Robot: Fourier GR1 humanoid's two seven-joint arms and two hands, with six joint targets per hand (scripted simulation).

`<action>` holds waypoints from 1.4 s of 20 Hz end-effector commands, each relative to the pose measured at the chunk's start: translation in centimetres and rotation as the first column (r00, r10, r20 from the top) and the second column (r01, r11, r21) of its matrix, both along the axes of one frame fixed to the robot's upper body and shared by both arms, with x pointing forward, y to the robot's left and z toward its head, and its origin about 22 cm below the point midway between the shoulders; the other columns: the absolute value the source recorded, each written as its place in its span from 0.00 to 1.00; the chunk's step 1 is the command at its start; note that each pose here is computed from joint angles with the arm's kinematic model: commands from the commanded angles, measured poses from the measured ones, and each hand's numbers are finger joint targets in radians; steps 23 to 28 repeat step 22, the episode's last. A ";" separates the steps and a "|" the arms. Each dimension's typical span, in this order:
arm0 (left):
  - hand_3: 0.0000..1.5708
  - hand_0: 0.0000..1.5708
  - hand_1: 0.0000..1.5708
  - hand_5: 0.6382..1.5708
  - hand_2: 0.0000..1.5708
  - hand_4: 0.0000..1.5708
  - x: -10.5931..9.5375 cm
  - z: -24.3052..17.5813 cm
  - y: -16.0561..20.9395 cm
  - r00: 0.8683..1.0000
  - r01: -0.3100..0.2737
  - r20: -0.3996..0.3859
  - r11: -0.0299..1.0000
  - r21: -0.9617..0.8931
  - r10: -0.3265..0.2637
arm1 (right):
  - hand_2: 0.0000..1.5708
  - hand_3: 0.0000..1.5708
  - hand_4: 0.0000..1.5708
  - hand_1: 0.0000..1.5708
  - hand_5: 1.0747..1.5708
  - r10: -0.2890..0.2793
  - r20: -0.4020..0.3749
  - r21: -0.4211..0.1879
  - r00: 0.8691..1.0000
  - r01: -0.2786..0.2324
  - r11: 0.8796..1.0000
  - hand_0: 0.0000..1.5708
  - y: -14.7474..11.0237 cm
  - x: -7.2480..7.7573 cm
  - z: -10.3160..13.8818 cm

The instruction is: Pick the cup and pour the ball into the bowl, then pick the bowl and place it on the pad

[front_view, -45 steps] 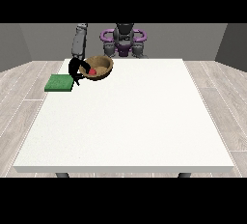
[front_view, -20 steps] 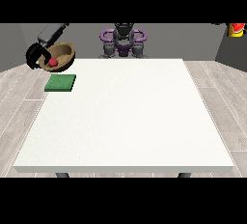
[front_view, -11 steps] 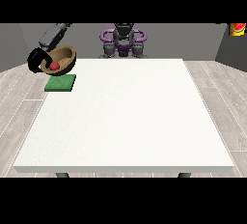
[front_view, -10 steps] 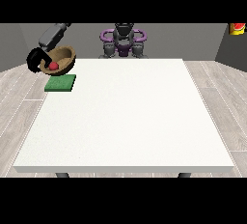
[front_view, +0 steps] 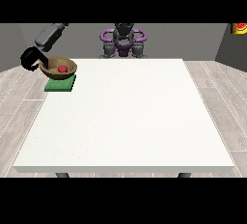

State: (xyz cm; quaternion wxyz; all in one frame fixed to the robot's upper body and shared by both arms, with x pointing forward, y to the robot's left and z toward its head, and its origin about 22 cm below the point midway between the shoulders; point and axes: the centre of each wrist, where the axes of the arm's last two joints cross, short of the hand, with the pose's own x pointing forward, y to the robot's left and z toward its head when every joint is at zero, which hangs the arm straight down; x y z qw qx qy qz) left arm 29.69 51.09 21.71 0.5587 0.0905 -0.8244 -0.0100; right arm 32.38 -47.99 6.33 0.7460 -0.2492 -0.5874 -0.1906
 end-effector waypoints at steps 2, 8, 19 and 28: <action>0.00 0.00 0.00 0.99 0.00 0.75 -0.1 0.8 0.6 0.997 -0.047 0.066 0.999 0.014 0.046 | 0.90 0.53 0.00 0.93 0.92 0.018 0.074 0.029 0.997 -0.021 0.999 0.93 1.7 1.4 -0.2; 0.00 0.00 0.00 0.99 0.00 0.76 0.3 0.8 -0.8 0.999 -0.004 0.045 1.000 0.010 0.004 | 0.86 0.58 0.07 0.80 0.92 -0.049 0.094 -0.028 0.994 0.052 0.998 0.80 2.0 2.1 -0.1; 0.00 0.00 0.00 1.00 0.00 0.76 0.7 -2.5 -2.8 0.999 0.051 -0.019 0.999 0.011 -0.051 | 0.00 0.00 0.00 0.00 0.65 0.085 -0.091 -0.084 0.992 -0.093 0.992 0.00 1.2 1.6 -0.5; 0.00 0.00 0.00 1.00 0.00 0.76 0.5 -3.7 -0.9 0.995 -0.007 -0.104 1.000 -0.001 0.007 | 0.00 0.00 0.13 0.00 0.61 0.148 -0.112 -0.122 0.983 -0.161 0.979 0.00 1.1 3.7 6.1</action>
